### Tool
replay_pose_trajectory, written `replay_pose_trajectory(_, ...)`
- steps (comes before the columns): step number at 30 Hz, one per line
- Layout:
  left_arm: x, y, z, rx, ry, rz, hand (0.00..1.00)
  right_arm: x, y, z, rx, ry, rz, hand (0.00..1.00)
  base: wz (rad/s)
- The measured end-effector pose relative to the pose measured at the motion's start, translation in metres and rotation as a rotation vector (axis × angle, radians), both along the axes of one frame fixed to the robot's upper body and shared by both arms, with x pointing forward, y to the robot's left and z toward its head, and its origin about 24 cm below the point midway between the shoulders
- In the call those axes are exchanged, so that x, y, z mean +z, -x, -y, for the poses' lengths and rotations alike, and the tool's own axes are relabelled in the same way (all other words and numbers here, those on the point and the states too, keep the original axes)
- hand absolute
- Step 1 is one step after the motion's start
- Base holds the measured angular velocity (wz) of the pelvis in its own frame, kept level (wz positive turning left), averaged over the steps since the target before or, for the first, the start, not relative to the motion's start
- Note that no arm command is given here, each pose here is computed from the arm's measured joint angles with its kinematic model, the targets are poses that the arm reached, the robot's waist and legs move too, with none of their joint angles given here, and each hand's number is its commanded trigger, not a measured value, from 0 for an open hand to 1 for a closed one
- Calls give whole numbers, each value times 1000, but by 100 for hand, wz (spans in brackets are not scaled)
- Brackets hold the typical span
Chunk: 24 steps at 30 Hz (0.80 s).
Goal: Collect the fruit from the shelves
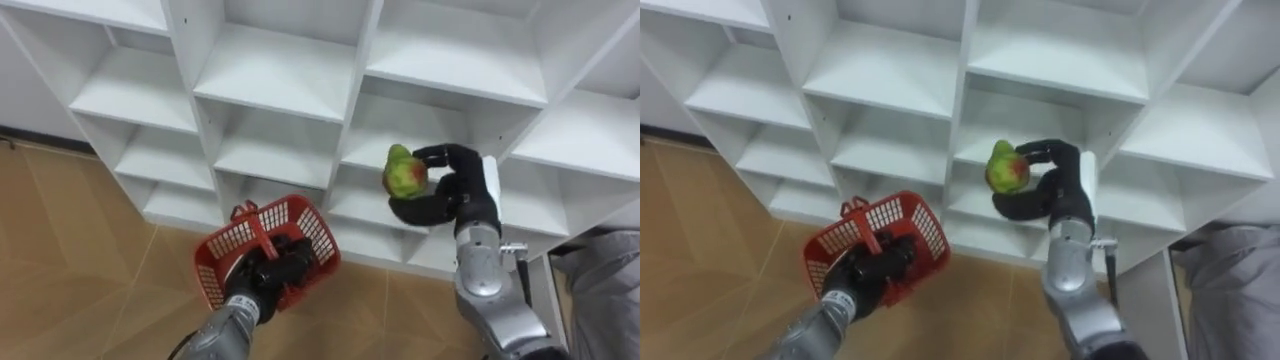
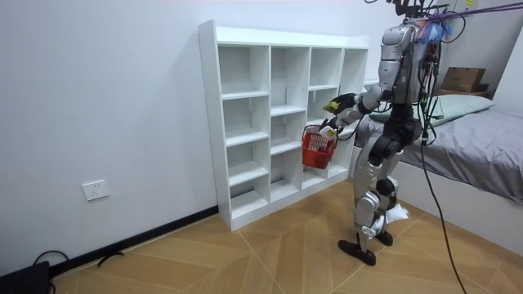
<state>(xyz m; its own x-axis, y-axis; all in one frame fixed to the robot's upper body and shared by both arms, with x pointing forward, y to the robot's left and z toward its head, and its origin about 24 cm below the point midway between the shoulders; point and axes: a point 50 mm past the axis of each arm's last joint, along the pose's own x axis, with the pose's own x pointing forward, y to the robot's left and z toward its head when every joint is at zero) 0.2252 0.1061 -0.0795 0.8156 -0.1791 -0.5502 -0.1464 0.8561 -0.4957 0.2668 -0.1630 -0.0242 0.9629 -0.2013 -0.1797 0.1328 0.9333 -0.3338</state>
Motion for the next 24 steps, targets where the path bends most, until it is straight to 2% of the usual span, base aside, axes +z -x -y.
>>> replay_pose_trajectory(9,-3,5,0,1,18,-15,100,-23,25,-14,137,40,-102,100,-3)
replay_pose_trajectory(18,-3,7,8,-33,39,-6,100,-20,24,-34,242,1,-97,100,1)
replay_pose_trajectory(24,-3,8,9,-66,38,5,100,-18,22,-37,283,-18,-101,100,0)
